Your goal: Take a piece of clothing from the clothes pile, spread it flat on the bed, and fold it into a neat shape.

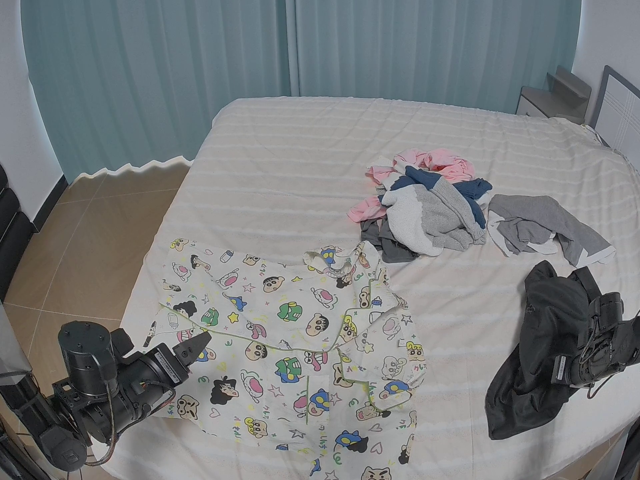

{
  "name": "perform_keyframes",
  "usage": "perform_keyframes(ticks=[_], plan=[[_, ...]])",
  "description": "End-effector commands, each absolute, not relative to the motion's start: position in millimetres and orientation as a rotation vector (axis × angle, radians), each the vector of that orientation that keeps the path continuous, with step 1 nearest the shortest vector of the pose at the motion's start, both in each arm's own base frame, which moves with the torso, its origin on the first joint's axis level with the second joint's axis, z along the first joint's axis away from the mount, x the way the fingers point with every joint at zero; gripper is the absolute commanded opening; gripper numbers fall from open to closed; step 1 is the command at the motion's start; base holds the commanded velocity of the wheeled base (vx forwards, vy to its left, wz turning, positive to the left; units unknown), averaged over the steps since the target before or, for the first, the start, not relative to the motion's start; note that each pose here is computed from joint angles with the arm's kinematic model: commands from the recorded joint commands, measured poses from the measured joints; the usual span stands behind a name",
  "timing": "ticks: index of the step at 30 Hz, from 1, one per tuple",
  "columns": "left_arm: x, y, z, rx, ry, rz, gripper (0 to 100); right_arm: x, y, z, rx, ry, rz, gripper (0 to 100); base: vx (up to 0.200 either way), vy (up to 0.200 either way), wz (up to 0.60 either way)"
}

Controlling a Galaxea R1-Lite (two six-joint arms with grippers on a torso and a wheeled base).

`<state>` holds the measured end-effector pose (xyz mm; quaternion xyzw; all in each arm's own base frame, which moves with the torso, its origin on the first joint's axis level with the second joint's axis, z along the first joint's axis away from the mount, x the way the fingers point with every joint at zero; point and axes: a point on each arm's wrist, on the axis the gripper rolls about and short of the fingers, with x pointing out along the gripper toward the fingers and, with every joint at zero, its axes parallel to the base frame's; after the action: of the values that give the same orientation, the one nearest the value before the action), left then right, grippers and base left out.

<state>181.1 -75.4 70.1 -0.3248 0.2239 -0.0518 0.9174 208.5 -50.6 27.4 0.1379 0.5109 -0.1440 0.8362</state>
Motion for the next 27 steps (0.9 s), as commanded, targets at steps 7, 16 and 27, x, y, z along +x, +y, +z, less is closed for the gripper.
perform_keyframes(ticks=[7, 16, 27], plan=[[179.9, -74.1, 68.4, -0.666, 0.469, -0.099, 100, 257.5, -58.3, 91.7, 0.46, 0.695, -0.34, 0, 0.0, 0.0, 0.0], [178.5, -73.5, 67.8, -0.664, 0.474, -0.097, 100, 306.3, -95.2, 222.1, 0.464, 0.14, -0.48, 0, 0.0, 0.0, 0.0], [178.6, -73.2, 67.8, -0.664, 0.473, -0.095, 100, 314.4, -147.9, 314.4, 0.431, -0.293, -0.706, 0, 0.0, 0.0, 0.0]])
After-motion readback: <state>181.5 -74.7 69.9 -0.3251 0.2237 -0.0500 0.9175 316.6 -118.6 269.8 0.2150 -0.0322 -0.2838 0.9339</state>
